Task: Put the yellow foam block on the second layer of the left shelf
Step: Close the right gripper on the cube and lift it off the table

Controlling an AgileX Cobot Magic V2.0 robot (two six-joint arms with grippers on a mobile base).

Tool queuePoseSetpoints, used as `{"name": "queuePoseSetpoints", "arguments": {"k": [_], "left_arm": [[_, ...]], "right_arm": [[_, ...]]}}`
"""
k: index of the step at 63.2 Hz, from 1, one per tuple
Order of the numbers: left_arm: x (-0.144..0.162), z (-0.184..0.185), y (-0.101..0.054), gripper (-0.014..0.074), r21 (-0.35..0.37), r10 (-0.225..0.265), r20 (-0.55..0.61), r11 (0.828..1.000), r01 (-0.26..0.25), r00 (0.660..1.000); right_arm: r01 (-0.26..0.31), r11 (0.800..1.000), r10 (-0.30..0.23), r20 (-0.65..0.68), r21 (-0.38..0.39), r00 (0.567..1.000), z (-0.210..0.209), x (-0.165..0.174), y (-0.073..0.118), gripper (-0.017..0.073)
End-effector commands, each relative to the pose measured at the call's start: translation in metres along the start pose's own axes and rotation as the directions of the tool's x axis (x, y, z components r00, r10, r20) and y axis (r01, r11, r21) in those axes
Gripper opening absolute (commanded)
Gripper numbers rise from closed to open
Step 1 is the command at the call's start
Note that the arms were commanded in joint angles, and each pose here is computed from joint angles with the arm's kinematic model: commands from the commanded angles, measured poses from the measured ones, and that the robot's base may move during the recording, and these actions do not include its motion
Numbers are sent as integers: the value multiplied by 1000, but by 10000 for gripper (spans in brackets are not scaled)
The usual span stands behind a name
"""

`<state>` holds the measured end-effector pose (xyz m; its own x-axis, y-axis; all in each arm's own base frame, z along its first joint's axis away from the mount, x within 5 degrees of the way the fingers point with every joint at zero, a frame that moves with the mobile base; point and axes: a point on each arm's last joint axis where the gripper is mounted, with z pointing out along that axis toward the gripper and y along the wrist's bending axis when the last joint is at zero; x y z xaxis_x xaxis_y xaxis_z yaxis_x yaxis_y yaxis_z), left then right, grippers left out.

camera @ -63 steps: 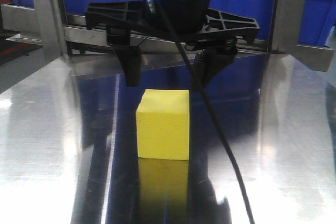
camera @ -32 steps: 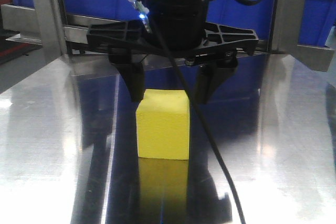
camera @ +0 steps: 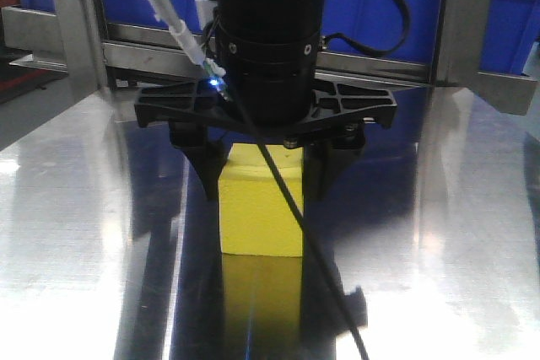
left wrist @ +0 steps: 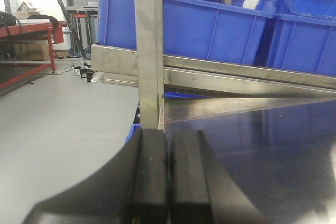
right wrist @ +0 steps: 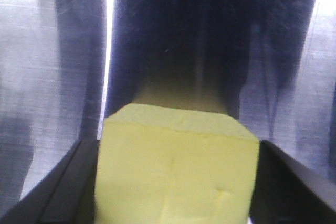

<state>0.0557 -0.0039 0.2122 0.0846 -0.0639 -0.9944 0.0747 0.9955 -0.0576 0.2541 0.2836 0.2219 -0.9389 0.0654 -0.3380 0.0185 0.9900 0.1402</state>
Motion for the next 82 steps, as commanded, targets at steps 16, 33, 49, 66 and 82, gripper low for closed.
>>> {"name": "queuePoseSetpoints", "arguments": {"k": [16, 33, 49, 66, 82], "left_arm": [[1, -1, 0, 124, 5, -9, 70, 1000, 9, 997], [1, -1, 0, 124, 5, -9, 70, 1000, 9, 997], [1, -1, 0, 124, 5, -9, 70, 1000, 9, 997], [1, -1, 0, 124, 5, -9, 70, 1000, 9, 997], [1, -1, 0, 124, 5, -9, 70, 1000, 9, 997]], "right_arm": [[-10, 996, 15, 62, -86, 998, -24, -10, 6, 476], [113, 990, -102, 131, -81, 986, -54, -15, -6, 476], [206, 978, -196, 178, -38, 964, -79, -16, -74, 478], [245, 969, -244, 296, 35, 923, -106, -2, -176, 478], [152, 987, -158, 479, 52, 864, -121, 29, -237, 478]]}}
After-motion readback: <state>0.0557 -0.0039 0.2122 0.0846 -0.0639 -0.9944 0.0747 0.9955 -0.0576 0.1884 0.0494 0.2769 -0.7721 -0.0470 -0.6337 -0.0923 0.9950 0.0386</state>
